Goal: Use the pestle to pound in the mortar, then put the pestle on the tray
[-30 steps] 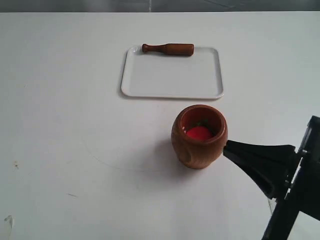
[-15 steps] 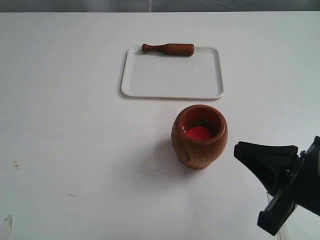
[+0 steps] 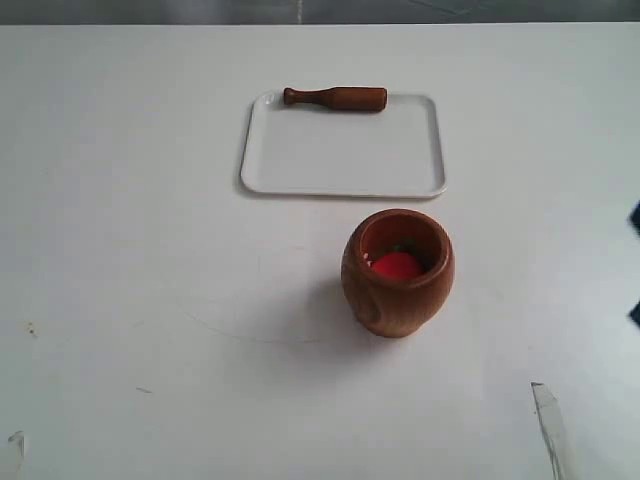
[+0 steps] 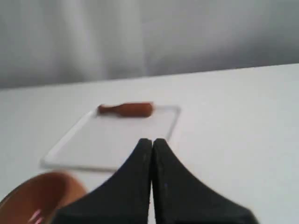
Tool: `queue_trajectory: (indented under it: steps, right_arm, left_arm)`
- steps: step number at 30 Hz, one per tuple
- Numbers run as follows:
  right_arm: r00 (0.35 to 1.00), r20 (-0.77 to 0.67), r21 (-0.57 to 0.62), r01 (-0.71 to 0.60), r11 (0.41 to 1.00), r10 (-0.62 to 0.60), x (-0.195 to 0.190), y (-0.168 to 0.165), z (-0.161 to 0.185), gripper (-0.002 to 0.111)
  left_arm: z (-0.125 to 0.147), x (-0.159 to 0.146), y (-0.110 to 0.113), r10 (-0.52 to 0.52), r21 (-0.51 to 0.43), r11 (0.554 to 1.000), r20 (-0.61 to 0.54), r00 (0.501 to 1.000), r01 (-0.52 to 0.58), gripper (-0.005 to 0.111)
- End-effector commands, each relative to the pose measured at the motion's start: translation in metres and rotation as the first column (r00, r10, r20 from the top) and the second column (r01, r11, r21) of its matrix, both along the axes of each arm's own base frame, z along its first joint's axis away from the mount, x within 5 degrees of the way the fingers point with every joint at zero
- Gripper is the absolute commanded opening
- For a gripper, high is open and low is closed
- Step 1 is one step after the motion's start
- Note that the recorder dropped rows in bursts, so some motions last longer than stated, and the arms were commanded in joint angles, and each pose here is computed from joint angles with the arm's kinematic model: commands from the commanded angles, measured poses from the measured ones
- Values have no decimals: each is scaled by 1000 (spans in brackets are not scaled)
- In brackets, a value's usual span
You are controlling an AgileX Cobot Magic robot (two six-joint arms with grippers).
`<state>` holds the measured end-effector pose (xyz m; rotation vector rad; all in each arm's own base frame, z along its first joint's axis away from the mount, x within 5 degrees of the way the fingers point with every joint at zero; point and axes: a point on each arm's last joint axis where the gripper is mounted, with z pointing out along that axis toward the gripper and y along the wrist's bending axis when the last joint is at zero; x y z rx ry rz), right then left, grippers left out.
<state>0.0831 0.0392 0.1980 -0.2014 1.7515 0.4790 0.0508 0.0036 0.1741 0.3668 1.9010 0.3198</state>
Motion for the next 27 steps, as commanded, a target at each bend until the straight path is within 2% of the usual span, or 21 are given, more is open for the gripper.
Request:
queue_trajectory:
  steps: [1, 5, 14, 19, 27]
  right_arm:
    - [967, 31, 41, 250, 967, -251, -16, -27, 0, 0]
    - [947, 39, 16, 319, 947, -320, -25, -35, -3, 0]
    - [933, -36, -149, 348, 925, -357, -29, -41, -16, 0]
    - [927, -71, -85, 362, 928, -368, -29, -41, -17, 0]
    - [928, -66, -93, 361, 928, -368, -29, -41, -17, 0]
  left_arm:
    - [0, 0, -1, -6, -15, 1000, 4, 1000, 6, 0]
    - [0, 0, -1, -6, -15, 1000, 4, 1000, 6, 0]
    - [0, 0, -1, -6, -15, 1000, 4, 1000, 6, 0]
    - [0, 0, -1, -6, -15, 1000, 4, 1000, 6, 0]
    - [0, 0, -1, -6, -15, 1000, 4, 1000, 6, 0]
